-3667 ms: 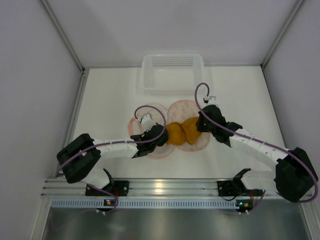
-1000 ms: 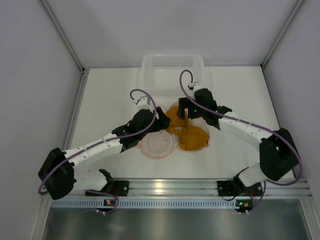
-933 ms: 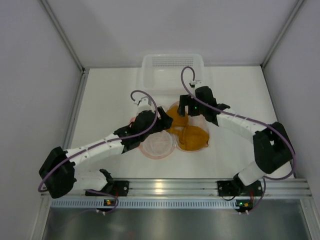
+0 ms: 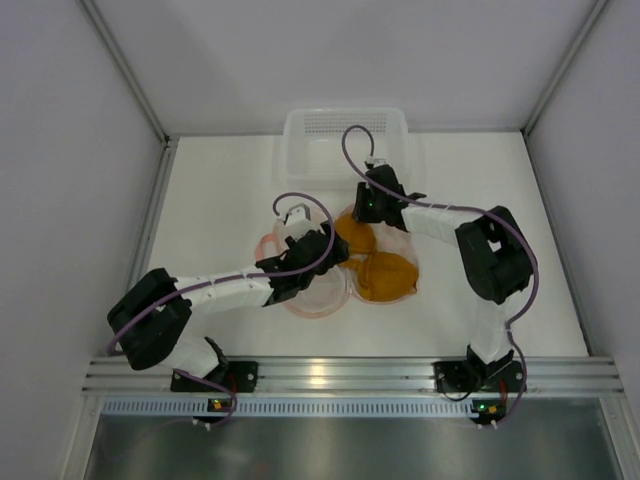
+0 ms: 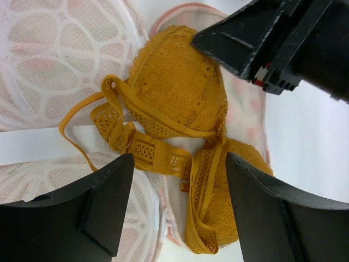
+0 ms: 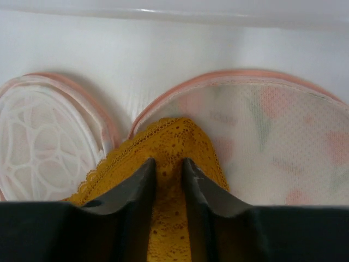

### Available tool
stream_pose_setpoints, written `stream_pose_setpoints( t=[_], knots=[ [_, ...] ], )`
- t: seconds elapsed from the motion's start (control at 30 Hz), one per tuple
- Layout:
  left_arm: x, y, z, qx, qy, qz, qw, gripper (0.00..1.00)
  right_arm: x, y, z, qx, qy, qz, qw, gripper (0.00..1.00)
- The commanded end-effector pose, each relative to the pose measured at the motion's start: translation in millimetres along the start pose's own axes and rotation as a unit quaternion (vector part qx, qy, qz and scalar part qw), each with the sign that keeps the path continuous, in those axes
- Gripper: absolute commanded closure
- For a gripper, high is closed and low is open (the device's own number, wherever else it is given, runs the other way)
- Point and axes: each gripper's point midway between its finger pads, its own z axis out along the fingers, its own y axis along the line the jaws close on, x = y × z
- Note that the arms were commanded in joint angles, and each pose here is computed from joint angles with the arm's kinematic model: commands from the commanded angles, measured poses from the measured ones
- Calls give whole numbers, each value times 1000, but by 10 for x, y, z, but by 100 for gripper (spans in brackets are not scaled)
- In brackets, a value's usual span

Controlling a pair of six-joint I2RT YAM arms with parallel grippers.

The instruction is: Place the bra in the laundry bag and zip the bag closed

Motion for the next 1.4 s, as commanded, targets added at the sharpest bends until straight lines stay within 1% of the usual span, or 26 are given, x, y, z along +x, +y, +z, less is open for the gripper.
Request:
stream_pose_setpoints(
  t=[0.0, 0.03, 0.07, 0.17, 0.3, 0.47, 0.57, 0.7, 0.77, 0.87, 1.03, 1.13, 1.17, 1.23, 1.27, 1.37],
  knots=[
    [-144, -58, -19, 13, -29, -7, 999, 26, -231, 121, -20, 14, -24, -1, 1000, 73],
    [-132, -50, -6, 12, -28, -5, 1000, 26, -237, 130, -30, 13, -24, 2, 1000, 84],
    [-119, -55, -2, 13, -25, -4, 1000, 26, -239, 144, -61, 13, -25, 4, 1000, 100],
    [-120, -90, 17, 16, -22, -1, 1000, 26, -313, 163, -203, 12, -43, 16, 999, 100],
    [-152, -140, 30, 19, -25, 5, 999, 26, -451, 67, -477, 41, -86, 46, 994, 100],
    [-167, -245, 63, 36, -27, 9, 999, 26, -541, 34, -861, 31, -142, 81, 986, 100],
    [-107, -344, 121, 50, -14, 11, 999, 26, -578, 16, -1009, 25, -168, 100, 980, 100],
    [48, -474, 219, 83, 8, 21, 996, 26, -576, -174, -1092, 66, -191, 115, 973, 100],
    [132, -514, 258, 98, 21, 37, 994, 27, -533, -265, -1073, 85, -193, 114, 971, 100],
    [149, -545, 328, 102, 17, 51, 993, 27, -494, -428, -1033, 122, -193, 111, 967, 100],
    [22, -533, 458, 79, -17, 71, 994, 27, -462, -459, -1034, 122, -190, 111, 968, 100],
    [-94, -559, 535, 85, -35, 54, 994, 28, -425, -496, -1038, 129, -188, 110, 967, 100],
    [-202, -574, 572, 92, -46, 40, 994, 28, -406, -542, -1035, 135, -188, 112, 966, 100],
    [-244, -595, 631, 102, -42, 25, 994, 29, -342, -615, -1014, 145, -182, 115, 966, 100],
    [-272, -543, 702, 97, -42, 22, 994, 29, -334, -679, -1007, 151, -181, 121, 964, 100],
    [-293, -591, 806, 103, -40, 25, 994, 31, -302, -784, -998, 159, -178, 131, 962, 100]
  ],
)
